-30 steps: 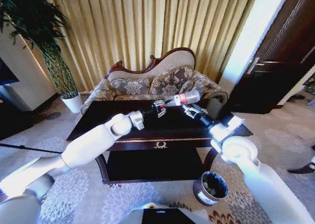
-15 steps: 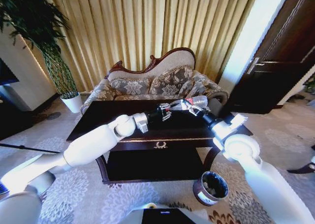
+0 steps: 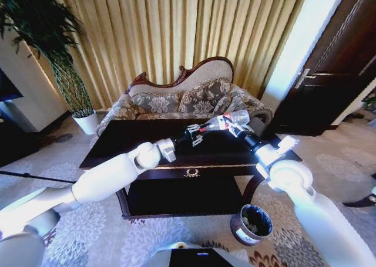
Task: Move to the front of the table and place the trash on the table into the trash bin.
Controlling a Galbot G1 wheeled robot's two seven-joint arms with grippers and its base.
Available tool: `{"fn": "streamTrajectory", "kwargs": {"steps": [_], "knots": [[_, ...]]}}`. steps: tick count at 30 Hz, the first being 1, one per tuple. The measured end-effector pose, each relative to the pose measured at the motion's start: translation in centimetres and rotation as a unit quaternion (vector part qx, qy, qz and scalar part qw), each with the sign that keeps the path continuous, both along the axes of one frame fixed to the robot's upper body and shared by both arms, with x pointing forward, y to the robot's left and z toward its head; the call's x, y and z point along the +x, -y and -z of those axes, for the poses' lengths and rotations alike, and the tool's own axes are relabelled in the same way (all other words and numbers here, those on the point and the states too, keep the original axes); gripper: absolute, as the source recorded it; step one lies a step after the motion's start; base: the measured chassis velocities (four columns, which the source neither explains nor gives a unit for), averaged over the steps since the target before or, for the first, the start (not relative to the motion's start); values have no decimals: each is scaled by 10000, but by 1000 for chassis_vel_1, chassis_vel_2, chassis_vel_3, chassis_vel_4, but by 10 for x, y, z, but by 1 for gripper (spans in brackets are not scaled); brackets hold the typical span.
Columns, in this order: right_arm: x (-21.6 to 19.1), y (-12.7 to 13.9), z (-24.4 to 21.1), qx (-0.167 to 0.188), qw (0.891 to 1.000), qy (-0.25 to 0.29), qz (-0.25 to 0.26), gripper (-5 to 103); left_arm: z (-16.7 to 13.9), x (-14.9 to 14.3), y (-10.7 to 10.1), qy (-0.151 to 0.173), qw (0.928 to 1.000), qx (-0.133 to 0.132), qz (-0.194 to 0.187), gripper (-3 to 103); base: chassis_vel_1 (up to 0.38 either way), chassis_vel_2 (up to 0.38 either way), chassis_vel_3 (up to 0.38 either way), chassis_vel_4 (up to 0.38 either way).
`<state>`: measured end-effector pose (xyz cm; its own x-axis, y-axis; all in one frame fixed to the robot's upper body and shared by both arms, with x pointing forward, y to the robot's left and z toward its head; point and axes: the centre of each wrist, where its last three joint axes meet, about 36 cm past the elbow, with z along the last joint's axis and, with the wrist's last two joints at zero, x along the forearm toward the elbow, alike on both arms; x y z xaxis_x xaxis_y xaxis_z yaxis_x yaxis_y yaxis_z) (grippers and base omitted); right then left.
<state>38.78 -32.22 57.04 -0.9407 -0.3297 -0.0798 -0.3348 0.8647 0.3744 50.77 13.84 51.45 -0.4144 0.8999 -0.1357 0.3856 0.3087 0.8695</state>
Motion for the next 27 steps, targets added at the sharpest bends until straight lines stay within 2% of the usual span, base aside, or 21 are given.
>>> {"fn": "streamTrajectory", "kwargs": {"steps": [3, 4, 8, 9, 10, 12, 13, 14, 16, 17, 20, 21, 22, 23, 24, 25, 26, 27], "knots": [[3, 9, 0, -5, 9999, 11, 166, 35, 5, -9, 0, -360, 9992, -195, 20, 59, 0, 0, 0, 0], [3, 9, 0, -5, 9999, 11, 166, 35, 5, -9, 0, -360, 9992, -195, 20, 59, 0, 0, 0, 0], [8, 23, 5, -136, 9986, 72, 500, 25, 5, -20, -14, -928, 9925, -630, -493, 80, 0, 0, 0, 0], [8, 23, 5, -136, 9986, 72, 500, 25, 5, -20, -14, -928, 9925, -630, -493, 80, 0, 0, 0, 0], [10, 25, 7, -201, 9981, 94, 582, 22, 3, -20, -19, -1019, 9897, -750, -672, 80, 0, 0, 0, 0], [12, 30, 12, -398, 9959, 126, 807, 20, -5, -17, -38, -1168, 9798, -1120, -1173, 91, 0, 0, 0, 0], [12, 30, 12, -398, 9959, 126, 807, 20, -5, -17, -38, -1168, 9798, -1120, -1173, 91, 0, 0, 0, 0], [12, 32, 15, -519, 9944, 143, 908, 20, -9, -15, -48, -1212, 9736, -1310, -1420, 96, 0, 0, 0, 0], [12, 35, 22, -839, 9904, 165, 1089, 20, -16, -12, -75, -1293, 9526, -1794, -2090, 99, 0, 0, 0, 0], [12, 35, 22, -839, 9904, 165, 1089, 20, -16, -12, -75, -1293, 9526, -1794, -2090, 99, 0, 0, 0, 0], [7, 36, 25, -1021, 9873, 147, 1210, 20, -19, -22, -116, -1531, 9082, -2417, -3054, 100, 0, 0, 0, 0], [7, 36, 25, -1021, 9873, 147, 1210, 20, -19, -22, -116, -1531, 9082, -2417, -3054, 100, 0, 0, 0, 0], [6, 36, 26, -1083, 9861, 142, 1251, 20, -19, -29, -129, -1651, 8888, -2627, -3373, 100, 0, 0, 0, 0], [4, 36, 27, -1156, 9847, 137, 1300, 20, -19, -35, -138, -1740, 8729, -2786, -3607, 100, 0, 0, 0, 0], [4, 36, 27, -1227, 9833, 138, 1340, 20, -20, -41, -144, -1819, 8605, -2902, -3772, 100, 0, 0, 0, 0], [3, 37, 28, -1350, 9808, 143, 1401, 20, -21, -50, -156, -1959, 8417, -3081, -3978, 100, 0, 0, 0, 0], [3, 37, 28, -1454, 9786, 161, 1446, 20, -23, -56, -163, -2043, 8301, -3200, -4084, 100, 0, 0, 0, 0], [3, 37, 28, -1454, 9786, 161, 1446, 20, -23, -56, -163, -2043, 8301, -3200, -4084, 100, 0, 0, 0, 0]]}}
